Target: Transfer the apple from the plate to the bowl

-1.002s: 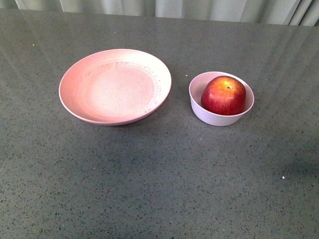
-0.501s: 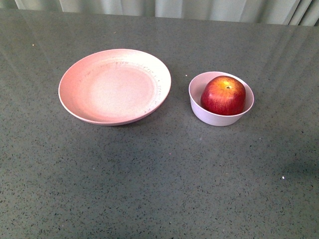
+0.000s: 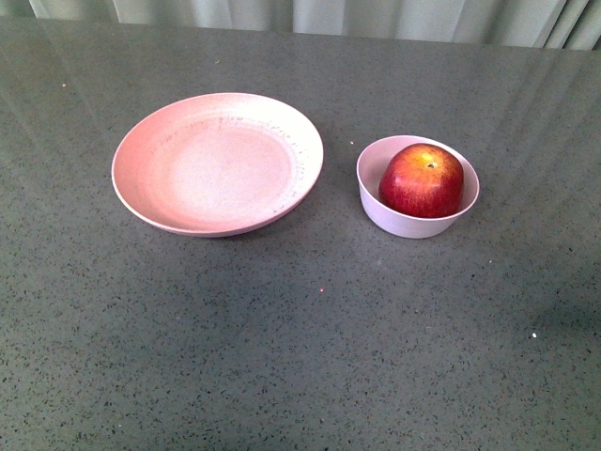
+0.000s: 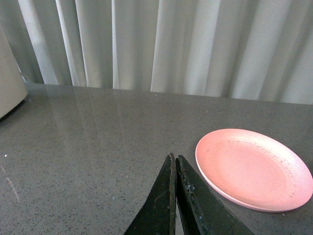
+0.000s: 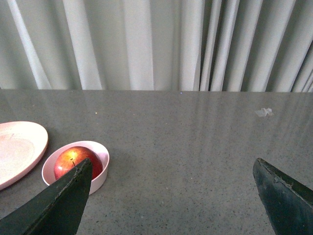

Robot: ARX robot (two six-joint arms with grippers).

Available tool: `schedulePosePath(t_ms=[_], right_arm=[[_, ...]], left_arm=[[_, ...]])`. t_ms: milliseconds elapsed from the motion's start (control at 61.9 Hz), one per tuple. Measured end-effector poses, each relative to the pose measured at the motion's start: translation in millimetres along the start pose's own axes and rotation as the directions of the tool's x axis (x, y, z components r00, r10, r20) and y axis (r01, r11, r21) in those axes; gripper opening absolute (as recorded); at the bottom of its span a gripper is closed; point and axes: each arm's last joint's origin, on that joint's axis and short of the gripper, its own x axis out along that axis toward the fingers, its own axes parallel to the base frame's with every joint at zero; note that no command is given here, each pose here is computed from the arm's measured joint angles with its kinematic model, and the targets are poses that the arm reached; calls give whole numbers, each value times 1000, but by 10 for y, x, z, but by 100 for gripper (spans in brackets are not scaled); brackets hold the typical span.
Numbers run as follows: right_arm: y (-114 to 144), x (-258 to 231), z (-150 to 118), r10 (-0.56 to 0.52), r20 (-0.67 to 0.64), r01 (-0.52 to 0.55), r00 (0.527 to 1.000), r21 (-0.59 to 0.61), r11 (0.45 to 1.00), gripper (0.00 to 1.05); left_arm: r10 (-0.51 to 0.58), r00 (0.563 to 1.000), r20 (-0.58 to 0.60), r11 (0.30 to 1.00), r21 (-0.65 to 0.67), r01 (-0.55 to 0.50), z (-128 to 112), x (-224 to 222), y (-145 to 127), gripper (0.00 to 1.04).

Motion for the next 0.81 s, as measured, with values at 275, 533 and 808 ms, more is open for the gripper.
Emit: schedulePosePath(t_ms=[275, 533, 808], right_arm=[[0, 0, 0, 0, 0, 0, 1000, 0, 1000, 96], [0, 0, 0, 0, 0, 0, 1000, 0, 1000, 96], [0, 0, 0, 0, 0, 0, 1000, 0, 1000, 96]], left_arm=[[0, 1000, 0, 1000, 0, 0, 0, 0, 0, 40], [0, 1000, 0, 1000, 0, 0, 0, 0, 0, 84], [0, 1000, 0, 1000, 2, 0, 0, 0, 0, 96]])
